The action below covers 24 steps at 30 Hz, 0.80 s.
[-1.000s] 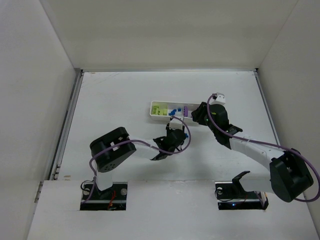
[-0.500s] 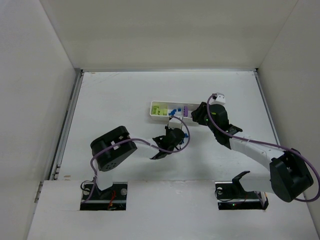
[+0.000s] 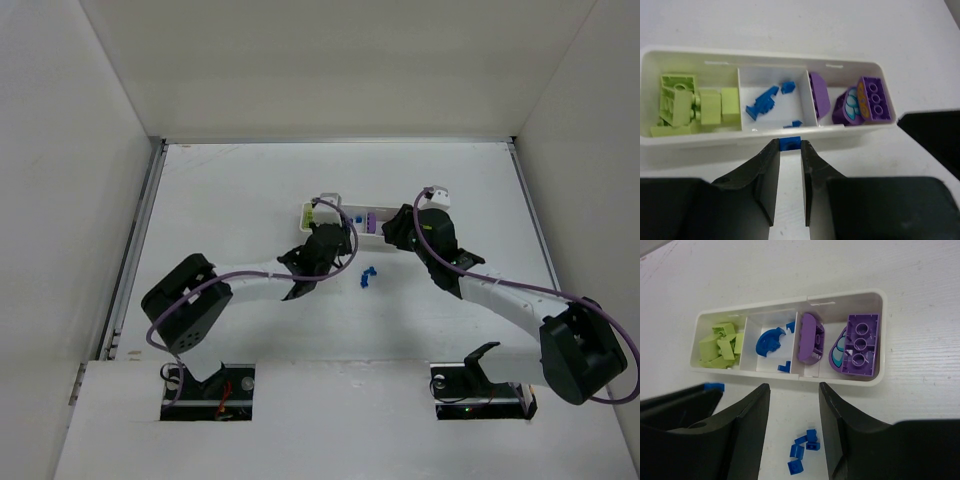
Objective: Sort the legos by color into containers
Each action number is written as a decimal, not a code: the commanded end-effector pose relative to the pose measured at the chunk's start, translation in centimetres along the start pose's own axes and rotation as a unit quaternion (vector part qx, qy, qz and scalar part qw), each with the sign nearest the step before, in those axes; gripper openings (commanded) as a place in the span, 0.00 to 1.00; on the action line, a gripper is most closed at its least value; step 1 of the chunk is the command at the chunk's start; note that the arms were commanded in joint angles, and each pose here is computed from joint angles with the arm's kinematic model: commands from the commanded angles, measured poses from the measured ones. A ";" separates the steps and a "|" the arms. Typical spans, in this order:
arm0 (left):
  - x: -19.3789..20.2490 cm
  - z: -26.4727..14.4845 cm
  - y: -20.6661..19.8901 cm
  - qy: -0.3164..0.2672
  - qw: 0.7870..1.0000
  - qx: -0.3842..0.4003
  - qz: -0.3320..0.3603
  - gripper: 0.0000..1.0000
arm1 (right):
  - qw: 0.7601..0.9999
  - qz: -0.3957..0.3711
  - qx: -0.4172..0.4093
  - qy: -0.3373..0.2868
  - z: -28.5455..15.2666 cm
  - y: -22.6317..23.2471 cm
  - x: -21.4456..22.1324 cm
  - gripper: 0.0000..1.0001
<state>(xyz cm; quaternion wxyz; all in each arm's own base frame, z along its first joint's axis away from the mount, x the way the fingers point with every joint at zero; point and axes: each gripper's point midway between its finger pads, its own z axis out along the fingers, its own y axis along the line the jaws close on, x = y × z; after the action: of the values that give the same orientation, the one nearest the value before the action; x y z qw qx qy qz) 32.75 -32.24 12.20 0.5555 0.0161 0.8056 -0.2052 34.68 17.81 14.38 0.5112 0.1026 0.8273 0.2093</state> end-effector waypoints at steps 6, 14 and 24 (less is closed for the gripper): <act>-3.5 4.7 -0.5 -0.018 0.999 0.014 -0.022 0.17 | 0.999 -0.002 -0.013 -0.029 -0.1 0.9 -1.5 0.50; -4.5 4.7 0.5 -0.028 0.999 0.003 -0.024 0.38 | 1.000 -0.011 -0.009 -0.021 0.3 0.8 -0.9 0.49; 0.4 -2.6 1.2 0.011 0.999 0.034 -0.012 0.35 | 0.999 -0.040 -0.014 0.024 0.8 2.0 2.2 0.23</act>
<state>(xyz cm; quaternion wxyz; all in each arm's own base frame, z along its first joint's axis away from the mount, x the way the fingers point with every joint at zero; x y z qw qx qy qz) 33.21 -29.86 10.98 0.5373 0.0194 0.8172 -0.2075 33.94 19.38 11.73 0.4864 0.0699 0.8491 0.1935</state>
